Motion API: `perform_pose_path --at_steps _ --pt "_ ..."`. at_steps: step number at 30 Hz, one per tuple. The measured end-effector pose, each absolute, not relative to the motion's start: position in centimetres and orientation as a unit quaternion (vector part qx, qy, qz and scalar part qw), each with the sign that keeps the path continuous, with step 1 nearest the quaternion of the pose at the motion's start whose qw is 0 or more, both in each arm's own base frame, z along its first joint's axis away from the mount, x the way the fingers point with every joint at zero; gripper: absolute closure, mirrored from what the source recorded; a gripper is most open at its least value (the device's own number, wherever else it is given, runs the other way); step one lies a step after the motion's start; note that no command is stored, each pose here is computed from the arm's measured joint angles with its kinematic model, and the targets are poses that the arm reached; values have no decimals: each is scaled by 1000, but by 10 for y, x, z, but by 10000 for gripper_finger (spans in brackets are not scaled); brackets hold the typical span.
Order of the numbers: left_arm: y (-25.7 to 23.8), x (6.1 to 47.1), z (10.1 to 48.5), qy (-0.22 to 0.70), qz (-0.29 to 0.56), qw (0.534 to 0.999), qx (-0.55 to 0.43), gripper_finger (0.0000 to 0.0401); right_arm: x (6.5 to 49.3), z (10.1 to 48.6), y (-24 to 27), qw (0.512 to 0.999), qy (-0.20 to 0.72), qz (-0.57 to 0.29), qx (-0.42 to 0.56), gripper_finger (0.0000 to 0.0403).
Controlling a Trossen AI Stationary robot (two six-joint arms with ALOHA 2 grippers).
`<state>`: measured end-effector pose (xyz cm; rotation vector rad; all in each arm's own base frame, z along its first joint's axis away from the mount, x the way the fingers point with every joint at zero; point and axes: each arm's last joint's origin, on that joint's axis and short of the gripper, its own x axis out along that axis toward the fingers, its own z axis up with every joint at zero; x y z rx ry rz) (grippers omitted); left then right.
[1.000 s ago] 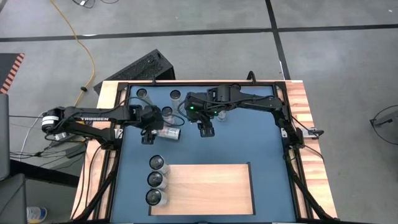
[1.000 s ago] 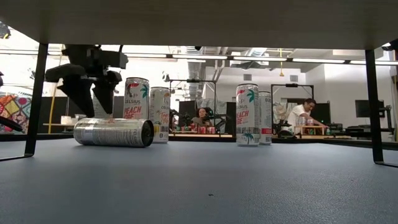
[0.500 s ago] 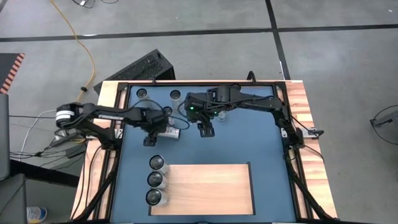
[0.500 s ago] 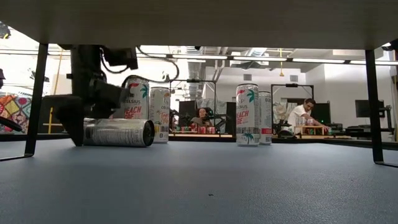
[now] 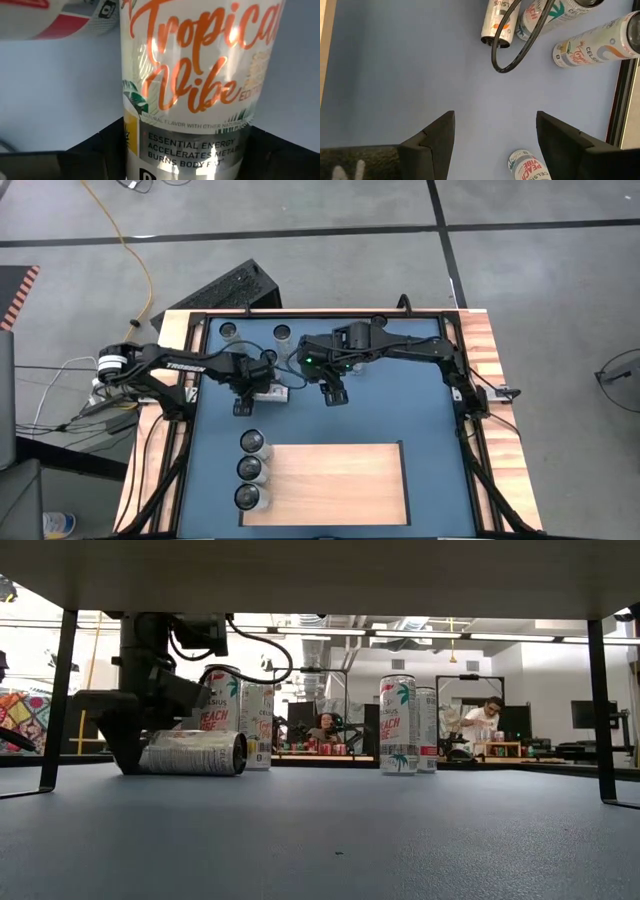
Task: Place canned beverage on shelf
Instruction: Put the bottom right white yellow soda can on the shelf
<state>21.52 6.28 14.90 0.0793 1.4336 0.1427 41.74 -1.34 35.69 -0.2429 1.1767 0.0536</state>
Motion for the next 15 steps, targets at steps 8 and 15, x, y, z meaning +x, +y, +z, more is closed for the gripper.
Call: perform_pose_path --at_steps 8,15 --pt "55 215 159 630 42 775 4 162 414 361 -9 825 552 30 -117 148" --pt "51 203 193 561 65 825 5 162 405 376 -7 838 532 28 -119 148"
